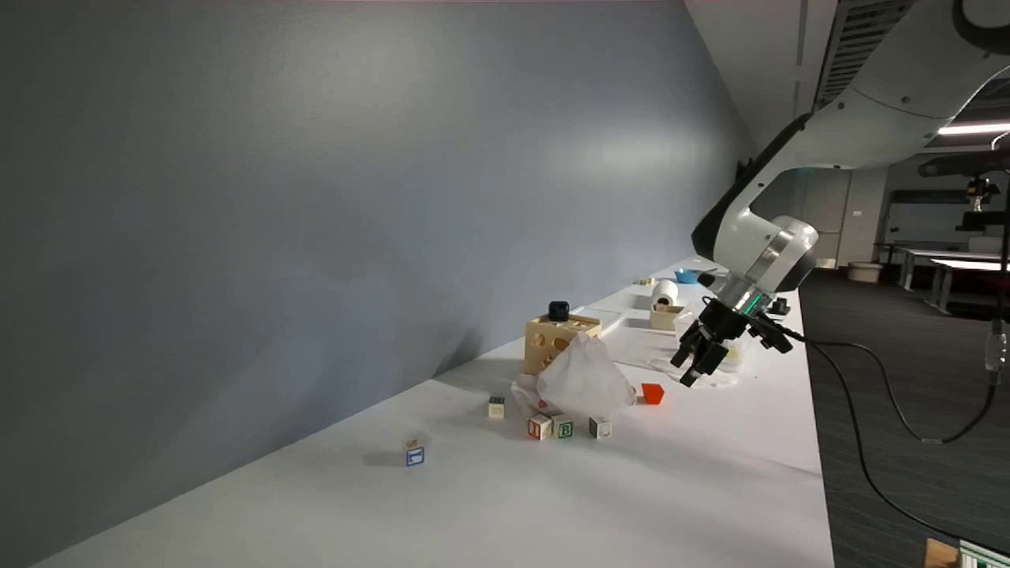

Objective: Put the orange block in the white plastic bag.

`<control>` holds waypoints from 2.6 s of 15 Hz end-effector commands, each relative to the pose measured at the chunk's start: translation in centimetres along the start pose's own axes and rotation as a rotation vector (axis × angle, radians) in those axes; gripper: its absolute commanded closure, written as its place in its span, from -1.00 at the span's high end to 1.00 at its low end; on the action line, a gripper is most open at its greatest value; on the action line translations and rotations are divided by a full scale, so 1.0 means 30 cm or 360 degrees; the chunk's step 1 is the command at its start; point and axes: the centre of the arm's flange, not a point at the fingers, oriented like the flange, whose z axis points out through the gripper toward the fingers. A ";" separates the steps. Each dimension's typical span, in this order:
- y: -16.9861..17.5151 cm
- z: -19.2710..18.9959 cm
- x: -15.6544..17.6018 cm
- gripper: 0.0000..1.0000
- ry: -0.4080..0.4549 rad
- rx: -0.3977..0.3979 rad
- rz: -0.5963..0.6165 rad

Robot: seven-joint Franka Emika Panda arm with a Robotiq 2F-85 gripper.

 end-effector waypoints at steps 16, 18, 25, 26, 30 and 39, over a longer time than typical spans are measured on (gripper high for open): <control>0.256 0.238 0.027 -0.40 -0.0027 0.0098 -0.0028; 0.239 0.209 0.053 -0.61 -0.0026 0.0073 -0.0037; 0.083 -0.052 0.253 -0.61 -0.0048 0.0142 0.0075; 0.056 -0.065 0.292 -0.61 -0.0010 0.0172 0.0074; -0.067 -0.060 0.445 -0.61 0.0149 0.0318 0.0058; -0.181 0.042 0.520 -0.61 0.0138 0.0282 0.0096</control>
